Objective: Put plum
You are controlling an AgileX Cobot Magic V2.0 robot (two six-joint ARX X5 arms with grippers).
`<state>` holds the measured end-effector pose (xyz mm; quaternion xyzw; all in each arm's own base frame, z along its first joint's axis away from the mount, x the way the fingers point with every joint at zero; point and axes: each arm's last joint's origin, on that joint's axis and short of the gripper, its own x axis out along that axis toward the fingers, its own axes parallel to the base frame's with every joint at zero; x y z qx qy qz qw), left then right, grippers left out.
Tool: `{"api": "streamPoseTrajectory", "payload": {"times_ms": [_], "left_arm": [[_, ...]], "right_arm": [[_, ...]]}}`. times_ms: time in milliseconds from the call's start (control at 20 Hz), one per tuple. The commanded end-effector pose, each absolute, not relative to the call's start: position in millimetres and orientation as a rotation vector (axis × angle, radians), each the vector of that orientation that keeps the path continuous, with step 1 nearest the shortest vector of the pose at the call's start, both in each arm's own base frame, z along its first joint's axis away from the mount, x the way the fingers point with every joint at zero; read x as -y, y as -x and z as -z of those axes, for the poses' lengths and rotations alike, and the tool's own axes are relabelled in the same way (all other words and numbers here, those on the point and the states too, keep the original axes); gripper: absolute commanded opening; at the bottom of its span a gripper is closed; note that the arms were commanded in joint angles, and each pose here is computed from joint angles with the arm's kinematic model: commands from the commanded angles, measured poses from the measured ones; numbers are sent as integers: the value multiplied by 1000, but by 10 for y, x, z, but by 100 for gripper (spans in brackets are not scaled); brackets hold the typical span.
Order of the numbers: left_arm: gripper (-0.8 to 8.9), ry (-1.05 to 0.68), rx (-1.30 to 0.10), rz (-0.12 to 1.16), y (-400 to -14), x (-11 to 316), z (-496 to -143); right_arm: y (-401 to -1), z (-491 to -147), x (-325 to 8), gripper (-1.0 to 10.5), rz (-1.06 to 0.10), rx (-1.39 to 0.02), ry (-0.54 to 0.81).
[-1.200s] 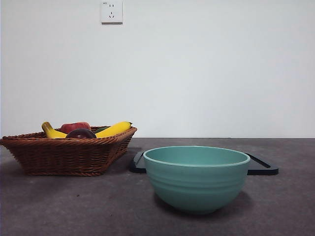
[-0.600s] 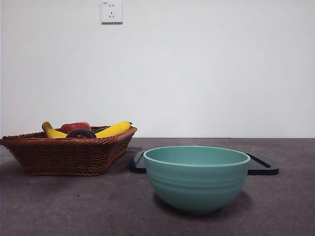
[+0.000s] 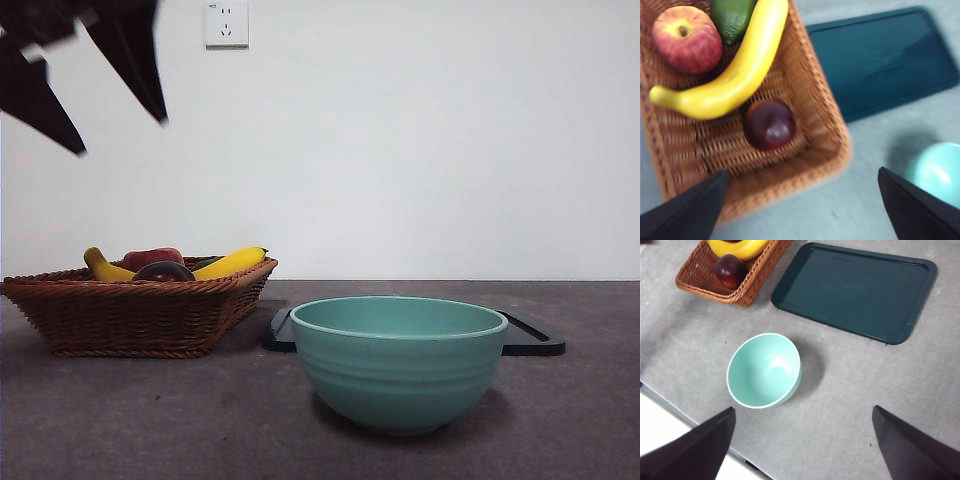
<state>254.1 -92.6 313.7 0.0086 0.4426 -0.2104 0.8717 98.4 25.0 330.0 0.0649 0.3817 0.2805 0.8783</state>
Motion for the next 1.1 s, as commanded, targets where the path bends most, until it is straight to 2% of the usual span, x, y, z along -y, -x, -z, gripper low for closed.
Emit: {"api": "streamPoseTrajectory", "payload": {"times_ms": [50,450,900,950,1100], "left_arm": [[465,-60,-931,438,-2744,1050,-3008],[465,-131,-1015,361,-3178,1265,-2404],[457,-148,-1068,349,-3342,1343,-2059],[442,-153,-1073,343,-3348,1343,-2041],[319,-155,-1083,341,-3345,1341,-2027]], "right_arm": [[-988,-3357,-255,437,-594,-772,-124],[-992,-3361,-255,437,-594,-765,-122],[-1005,-3374,-257,437,-595,-746,-118],[-1006,-3376,-257,437,-595,-744,-117],[-1006,-3376,-256,437,-594,-744,-118]]}}
